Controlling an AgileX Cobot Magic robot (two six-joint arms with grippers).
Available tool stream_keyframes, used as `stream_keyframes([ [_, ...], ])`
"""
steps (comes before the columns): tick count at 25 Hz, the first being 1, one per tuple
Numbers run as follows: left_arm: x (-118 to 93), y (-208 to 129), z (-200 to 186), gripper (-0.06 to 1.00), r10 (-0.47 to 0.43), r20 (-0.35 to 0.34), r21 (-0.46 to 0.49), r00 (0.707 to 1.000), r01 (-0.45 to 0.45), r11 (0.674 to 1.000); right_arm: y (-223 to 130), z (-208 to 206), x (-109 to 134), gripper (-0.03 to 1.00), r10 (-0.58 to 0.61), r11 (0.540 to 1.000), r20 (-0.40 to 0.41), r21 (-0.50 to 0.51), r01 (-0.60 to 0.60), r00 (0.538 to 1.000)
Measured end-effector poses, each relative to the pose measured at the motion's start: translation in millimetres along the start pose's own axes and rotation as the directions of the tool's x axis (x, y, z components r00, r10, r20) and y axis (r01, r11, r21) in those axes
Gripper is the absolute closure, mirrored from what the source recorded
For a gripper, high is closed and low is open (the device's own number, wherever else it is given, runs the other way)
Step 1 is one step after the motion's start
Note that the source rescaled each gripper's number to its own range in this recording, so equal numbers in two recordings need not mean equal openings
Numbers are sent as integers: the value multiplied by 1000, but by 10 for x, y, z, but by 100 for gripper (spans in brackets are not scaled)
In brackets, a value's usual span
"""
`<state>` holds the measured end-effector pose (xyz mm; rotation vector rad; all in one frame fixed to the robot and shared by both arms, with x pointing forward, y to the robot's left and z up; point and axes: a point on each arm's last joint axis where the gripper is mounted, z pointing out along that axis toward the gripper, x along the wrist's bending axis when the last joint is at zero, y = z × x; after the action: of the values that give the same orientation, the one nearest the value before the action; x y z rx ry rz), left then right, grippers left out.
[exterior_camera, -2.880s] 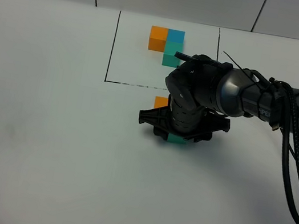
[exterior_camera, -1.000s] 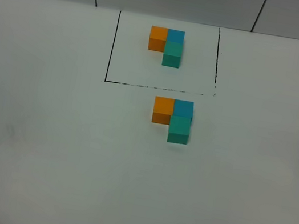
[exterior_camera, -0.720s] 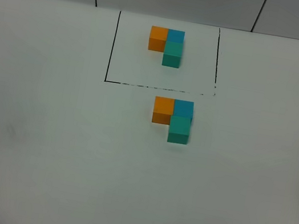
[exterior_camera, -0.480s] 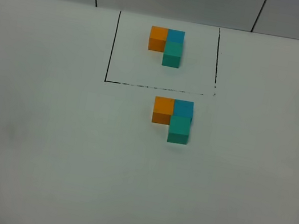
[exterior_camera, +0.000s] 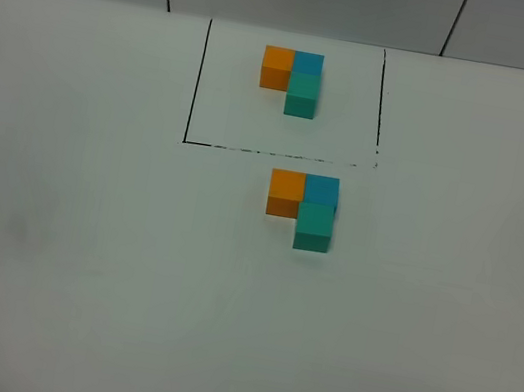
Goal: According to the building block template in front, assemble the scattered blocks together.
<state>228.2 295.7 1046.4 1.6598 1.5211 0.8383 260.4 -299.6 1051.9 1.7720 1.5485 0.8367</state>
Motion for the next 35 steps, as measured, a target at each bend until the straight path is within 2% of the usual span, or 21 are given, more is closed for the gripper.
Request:
stream_keyframes([
  [9, 0, 0, 0, 26, 0, 0, 0, 1000, 0, 1000, -154, -219, -14, 4, -7, 985, -5, -172, 6, 1000],
  [19, 0, 0, 0, 26, 0, 0, 0, 1000, 0, 1000, -157, -218, -14, 12, -7, 985, -5, -172, 6, 1000],
  [35, 0, 0, 0, 26, 0, 0, 0, 1000, 0, 1000, -157, -218, -14, 12, -8, 985, -4, -172, 7, 1000],
])
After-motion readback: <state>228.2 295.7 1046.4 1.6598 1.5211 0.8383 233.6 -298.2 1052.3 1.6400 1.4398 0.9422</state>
